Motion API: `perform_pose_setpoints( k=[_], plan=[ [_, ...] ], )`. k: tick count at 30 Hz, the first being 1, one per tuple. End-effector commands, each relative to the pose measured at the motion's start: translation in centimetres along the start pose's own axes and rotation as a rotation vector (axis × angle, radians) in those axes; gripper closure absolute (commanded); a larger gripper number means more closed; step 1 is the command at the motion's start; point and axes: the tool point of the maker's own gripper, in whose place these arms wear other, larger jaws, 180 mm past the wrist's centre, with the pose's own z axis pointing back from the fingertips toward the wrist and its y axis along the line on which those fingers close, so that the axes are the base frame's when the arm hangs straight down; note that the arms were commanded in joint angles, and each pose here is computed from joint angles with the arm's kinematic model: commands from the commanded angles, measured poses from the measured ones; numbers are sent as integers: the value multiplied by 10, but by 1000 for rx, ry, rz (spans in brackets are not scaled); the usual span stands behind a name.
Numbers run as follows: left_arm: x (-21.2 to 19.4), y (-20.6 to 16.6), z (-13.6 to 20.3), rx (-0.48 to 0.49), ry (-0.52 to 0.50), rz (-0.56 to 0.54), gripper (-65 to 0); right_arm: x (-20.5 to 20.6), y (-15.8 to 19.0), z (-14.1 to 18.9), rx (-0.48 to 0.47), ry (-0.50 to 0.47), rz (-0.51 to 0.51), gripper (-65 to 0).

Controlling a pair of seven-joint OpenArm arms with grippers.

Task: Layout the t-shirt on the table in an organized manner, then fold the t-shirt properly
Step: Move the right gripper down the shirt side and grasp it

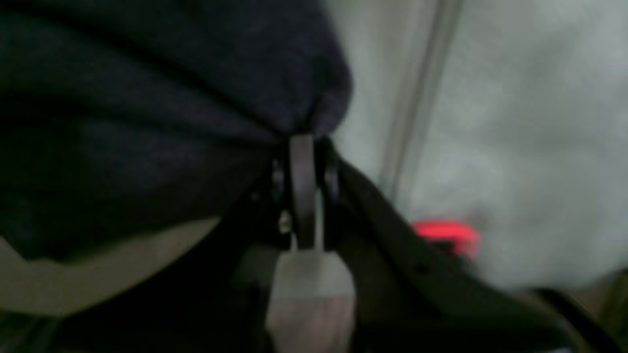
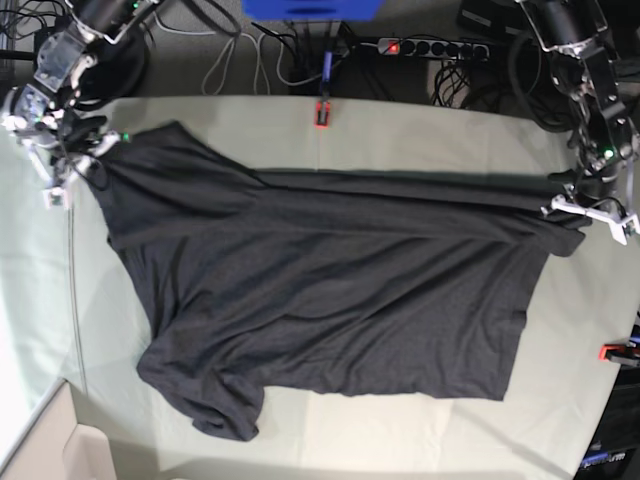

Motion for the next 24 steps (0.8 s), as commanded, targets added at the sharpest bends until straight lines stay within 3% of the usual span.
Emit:
perform_pose_setpoints(
  k=[1,4,10,24],
  plan=[
    [20,6,2,18,-56,-10,-2,25,-5,8,-22,-83,4,0],
    [20,5,2,17,-56,-10,-2,49,-7,23,-54,-150,21,0],
    [19,6,2,18,-53,-10,-2,102,25,30,-9,-261,86,0],
    [13,0,3,11,-43,-2,-2,201,72,46,64,-361,173,0]
  ],
)
